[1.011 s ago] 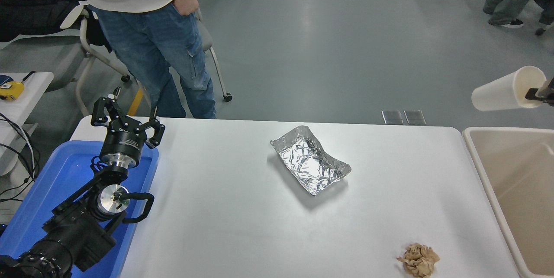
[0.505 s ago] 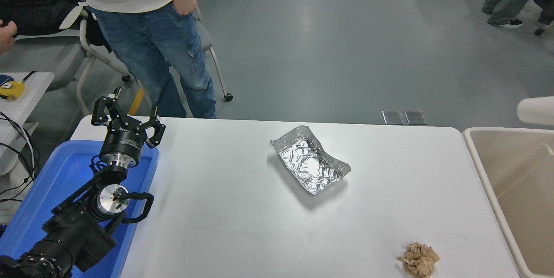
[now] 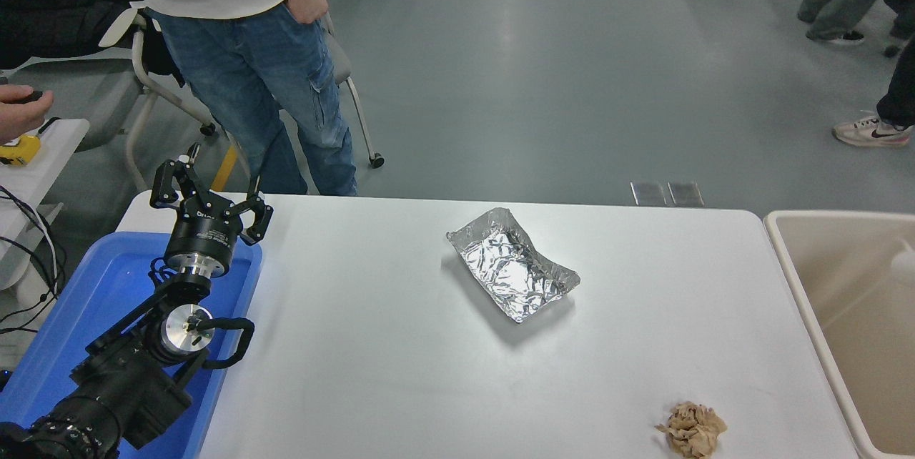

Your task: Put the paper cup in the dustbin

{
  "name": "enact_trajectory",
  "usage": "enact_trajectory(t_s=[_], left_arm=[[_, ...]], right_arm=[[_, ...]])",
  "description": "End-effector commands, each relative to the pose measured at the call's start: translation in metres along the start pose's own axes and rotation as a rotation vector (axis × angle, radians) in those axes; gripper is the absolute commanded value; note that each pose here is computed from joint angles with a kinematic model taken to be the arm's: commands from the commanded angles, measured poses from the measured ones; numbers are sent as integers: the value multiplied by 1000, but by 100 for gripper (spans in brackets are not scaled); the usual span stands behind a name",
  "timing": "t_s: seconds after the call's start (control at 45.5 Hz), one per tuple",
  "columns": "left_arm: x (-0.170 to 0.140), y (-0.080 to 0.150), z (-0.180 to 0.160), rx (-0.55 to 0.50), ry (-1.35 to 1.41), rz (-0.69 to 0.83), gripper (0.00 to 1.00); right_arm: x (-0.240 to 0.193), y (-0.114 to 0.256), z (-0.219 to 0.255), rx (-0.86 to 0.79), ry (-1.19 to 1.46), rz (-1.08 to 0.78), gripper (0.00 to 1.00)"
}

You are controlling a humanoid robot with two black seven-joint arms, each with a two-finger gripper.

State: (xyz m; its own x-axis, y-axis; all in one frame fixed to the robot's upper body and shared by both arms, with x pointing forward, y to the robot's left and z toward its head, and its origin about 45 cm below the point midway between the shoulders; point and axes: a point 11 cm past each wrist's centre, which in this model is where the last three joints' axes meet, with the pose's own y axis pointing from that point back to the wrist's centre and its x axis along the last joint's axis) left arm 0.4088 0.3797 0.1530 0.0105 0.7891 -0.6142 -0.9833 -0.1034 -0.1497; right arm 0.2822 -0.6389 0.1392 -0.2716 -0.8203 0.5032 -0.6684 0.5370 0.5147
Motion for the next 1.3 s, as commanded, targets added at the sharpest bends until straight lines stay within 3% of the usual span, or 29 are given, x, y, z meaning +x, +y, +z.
enact_trajectory(t_s=[0.0, 0.308, 1.033, 1.055, 1.121, 1.209, 1.275], left_arm=[[0, 0, 0, 0, 0, 0, 100], [0, 0, 0, 0, 0, 0, 100], [0, 0, 0, 0, 0, 0, 100], [0, 0, 0, 0, -1, 1, 100], [0, 0, 0, 0, 0, 0, 100], [0, 0, 0, 0, 0, 0, 100], [0, 0, 0, 0, 0, 0, 100]], right_arm=[[-19, 4, 43, -84, -61, 148, 0], [-47, 3, 51, -93, -143, 132, 0], [-44, 3, 50, -90, -133, 142, 0], [-43, 3, 50, -90, -132, 146, 7], [-42, 2, 49, -88, -133, 146, 45], [-40, 3, 49, -88, -127, 151, 78], [-40, 3, 49, -88, -127, 151, 84]])
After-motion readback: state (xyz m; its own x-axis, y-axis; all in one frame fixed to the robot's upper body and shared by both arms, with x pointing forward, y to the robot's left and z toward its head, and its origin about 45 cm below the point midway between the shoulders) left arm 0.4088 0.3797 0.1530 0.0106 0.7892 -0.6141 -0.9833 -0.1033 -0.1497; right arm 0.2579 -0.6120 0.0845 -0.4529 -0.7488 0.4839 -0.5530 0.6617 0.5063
